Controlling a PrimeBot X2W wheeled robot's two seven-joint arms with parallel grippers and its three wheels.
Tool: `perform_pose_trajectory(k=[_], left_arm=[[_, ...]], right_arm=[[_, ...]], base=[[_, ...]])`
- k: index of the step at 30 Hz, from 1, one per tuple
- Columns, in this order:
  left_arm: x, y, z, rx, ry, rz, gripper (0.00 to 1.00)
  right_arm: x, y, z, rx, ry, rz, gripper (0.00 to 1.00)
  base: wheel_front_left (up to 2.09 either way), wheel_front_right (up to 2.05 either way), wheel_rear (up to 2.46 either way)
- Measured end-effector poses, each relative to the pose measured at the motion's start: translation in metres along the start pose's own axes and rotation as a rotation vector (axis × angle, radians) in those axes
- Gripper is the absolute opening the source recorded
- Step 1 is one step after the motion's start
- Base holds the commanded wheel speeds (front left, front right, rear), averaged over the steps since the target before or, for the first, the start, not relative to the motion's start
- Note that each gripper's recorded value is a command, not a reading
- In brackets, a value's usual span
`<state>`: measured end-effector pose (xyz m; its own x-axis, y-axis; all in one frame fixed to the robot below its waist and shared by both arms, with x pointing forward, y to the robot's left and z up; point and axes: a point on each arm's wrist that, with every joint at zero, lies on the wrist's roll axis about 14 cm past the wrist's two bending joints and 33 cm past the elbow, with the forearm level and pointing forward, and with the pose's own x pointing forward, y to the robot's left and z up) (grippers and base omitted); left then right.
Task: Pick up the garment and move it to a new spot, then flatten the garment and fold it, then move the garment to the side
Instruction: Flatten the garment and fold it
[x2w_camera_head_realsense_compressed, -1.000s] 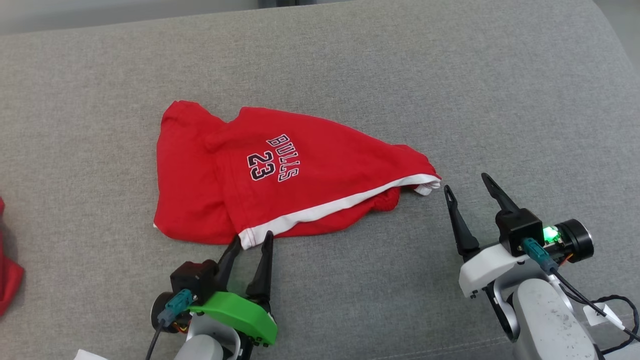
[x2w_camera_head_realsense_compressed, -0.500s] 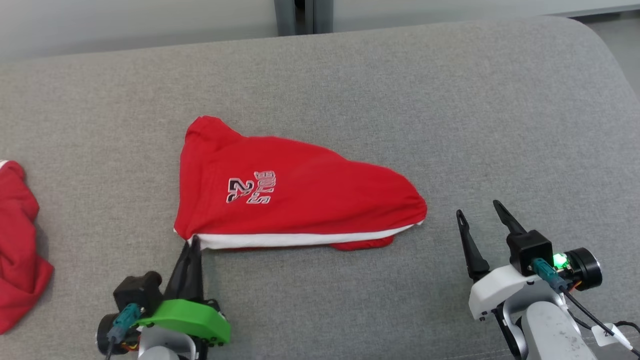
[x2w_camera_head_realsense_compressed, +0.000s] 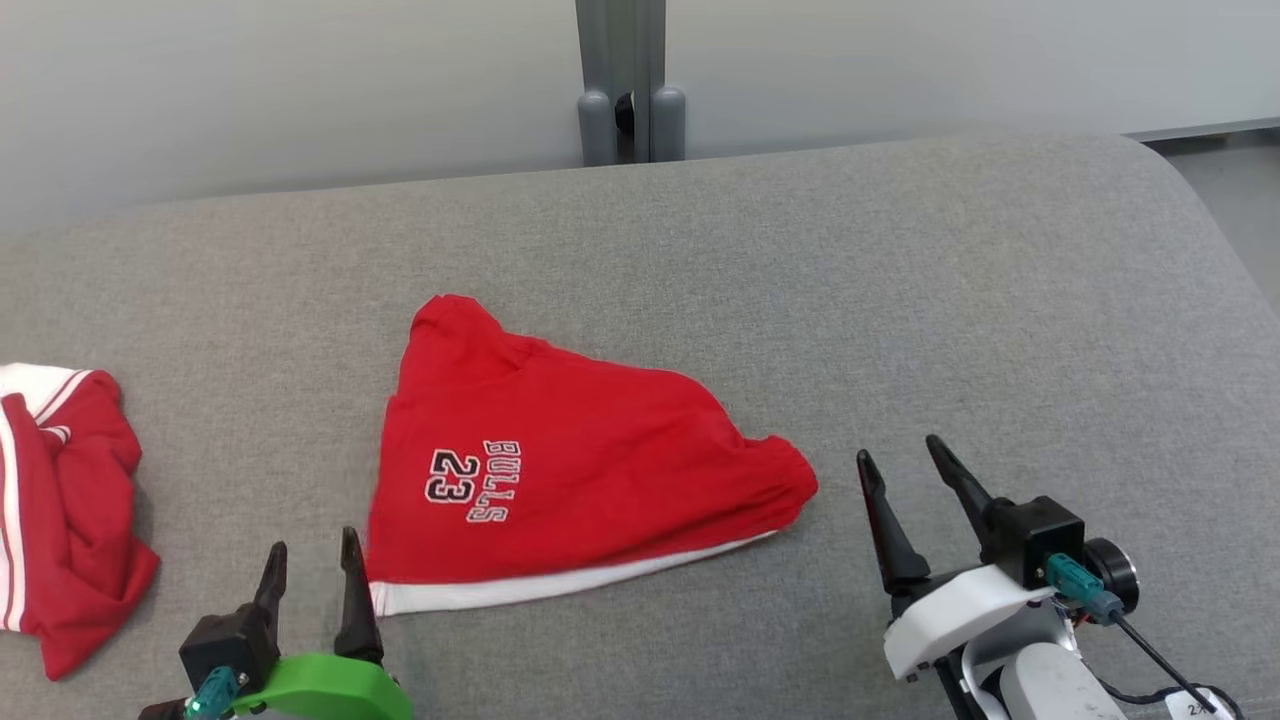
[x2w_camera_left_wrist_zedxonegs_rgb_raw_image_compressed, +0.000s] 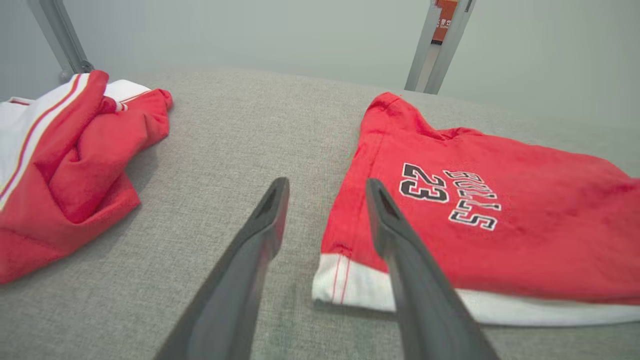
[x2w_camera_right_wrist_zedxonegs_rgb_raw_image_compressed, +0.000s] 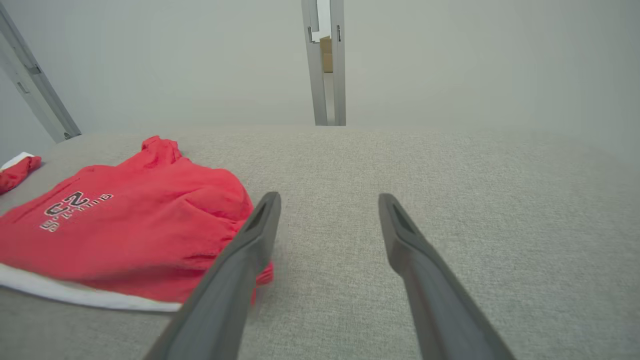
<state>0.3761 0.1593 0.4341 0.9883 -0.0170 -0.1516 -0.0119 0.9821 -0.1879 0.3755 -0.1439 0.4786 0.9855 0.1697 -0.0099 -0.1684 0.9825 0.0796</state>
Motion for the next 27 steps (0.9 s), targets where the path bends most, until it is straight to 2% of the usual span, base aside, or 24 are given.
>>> perform_pose_trajectory(k=[6, 11, 19, 24, 25, 26, 27], left_arm=[[-0.012, 0.001, 0.006, 0.006, -0.027, 0.012, 1.0], [-0.017, 0.0, 0.003, 0.01, -0.018, 0.006, 1.0], [-0.02, 0.012, 0.0, 0.009, -0.011, 0.043, 1.0], [-0.022, 0.022, -0.002, 0.007, -0.004, 0.07, 1.0], [-0.021, 0.023, -0.001, 0.007, -0.005, 0.073, 1.0], [-0.021, 0.024, -0.002, 0.006, -0.004, 0.075, 1.0], [-0.021, 0.023, -0.002, 0.006, -0.002, 0.073, 1.0]], right_arm=[[-0.003, 0.038, -0.015, 0.081, 0.044, 0.099, 1.0], [0.005, 0.044, -0.033, 0.132, 0.106, 0.115, 1.0], [0.026, 0.053, -0.064, 0.148, 0.226, 0.175, 1.0], [0.04, 0.069, -0.064, 0.139, 0.234, 0.26, 0.98], [0.042, 0.07, -0.063, 0.133, 0.23, 0.275, 0.53], [0.044, 0.072, -0.062, 0.126, 0.226, 0.291, 0.0], [0.046, 0.073, -0.061, 0.124, 0.225, 0.299, 0.0]], base=[[0.0, 0.0, 0.0], [0.0, 0.0, 0.0], [0.0, 0.0, 0.0], [0.0, 0.0, 0.0], [0.0, 0.0, 0.0], [0.0, 0.0, 0.0], [0.0, 0.0, 0.0]])
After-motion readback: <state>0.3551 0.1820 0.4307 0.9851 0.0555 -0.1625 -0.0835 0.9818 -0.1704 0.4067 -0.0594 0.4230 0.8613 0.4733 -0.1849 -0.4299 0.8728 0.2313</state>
